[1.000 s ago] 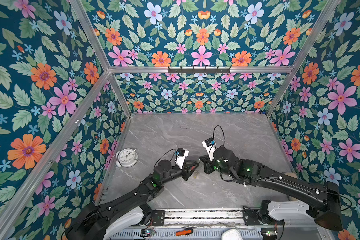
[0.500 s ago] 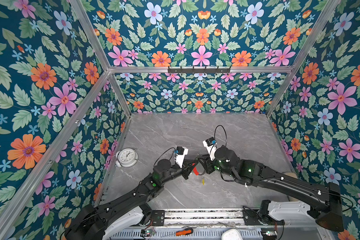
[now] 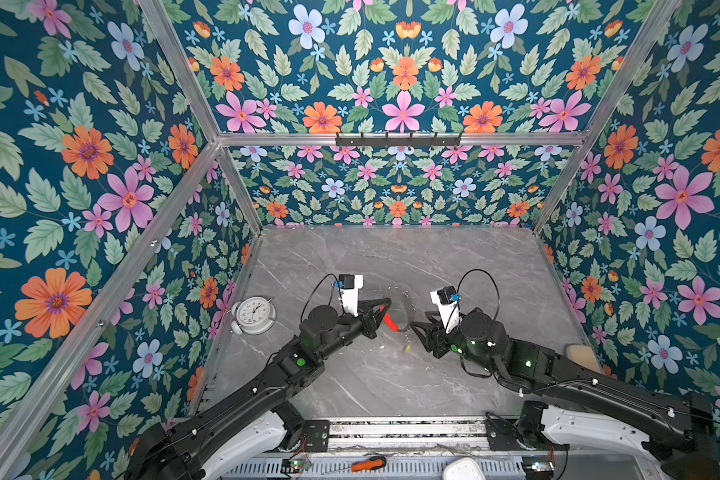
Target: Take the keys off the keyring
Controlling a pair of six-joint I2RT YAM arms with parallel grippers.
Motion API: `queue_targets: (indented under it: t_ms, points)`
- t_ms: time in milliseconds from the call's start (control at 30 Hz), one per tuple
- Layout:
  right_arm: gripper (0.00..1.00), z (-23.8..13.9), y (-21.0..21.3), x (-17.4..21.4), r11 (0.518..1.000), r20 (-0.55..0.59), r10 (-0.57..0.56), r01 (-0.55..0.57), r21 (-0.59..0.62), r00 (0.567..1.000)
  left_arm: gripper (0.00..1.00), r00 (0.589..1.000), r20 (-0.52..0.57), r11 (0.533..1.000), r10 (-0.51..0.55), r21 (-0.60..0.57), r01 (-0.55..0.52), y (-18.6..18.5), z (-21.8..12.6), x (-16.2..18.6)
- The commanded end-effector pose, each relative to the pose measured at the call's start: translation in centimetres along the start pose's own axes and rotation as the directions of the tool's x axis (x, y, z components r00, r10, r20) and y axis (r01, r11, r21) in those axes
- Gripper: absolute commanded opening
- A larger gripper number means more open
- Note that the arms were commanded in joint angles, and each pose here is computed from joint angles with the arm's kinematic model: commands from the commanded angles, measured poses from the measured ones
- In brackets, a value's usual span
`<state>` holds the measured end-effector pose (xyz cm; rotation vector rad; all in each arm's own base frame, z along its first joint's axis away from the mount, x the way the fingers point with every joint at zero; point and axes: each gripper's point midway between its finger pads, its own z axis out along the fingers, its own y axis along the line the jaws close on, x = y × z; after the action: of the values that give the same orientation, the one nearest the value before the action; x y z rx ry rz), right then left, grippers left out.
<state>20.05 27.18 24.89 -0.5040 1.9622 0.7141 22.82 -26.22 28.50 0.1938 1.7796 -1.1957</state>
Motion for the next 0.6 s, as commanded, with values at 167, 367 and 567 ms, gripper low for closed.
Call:
queue_targets:
  t_ms: [167, 367, 567]
  points:
    - [0.59, -0.9, 1.0, 1.1, 0.991, 0.037, -0.082, 0.086, -0.106, 0.996, 0.00, 0.995, 0.050, 0.996, -0.083, -0.028, 0.085, -0.8, -0.7, -2.4]
    - [0.60, -0.1, 1.9, 1.9, 0.978, 0.014, -0.144, 0.144, -0.147, 0.989, 0.00, 0.994, 0.063, 0.995, -0.093, 0.040, 0.091, -2.6, -1.1, -3.4]
    - [0.59, 0.4, 2.3, 1.7, 0.971, 0.029, -0.177, 0.179, -0.160, 0.984, 0.00, 0.993, 0.055, 0.990, -0.106, 0.100, 0.100, -3.8, -1.3, -3.6]
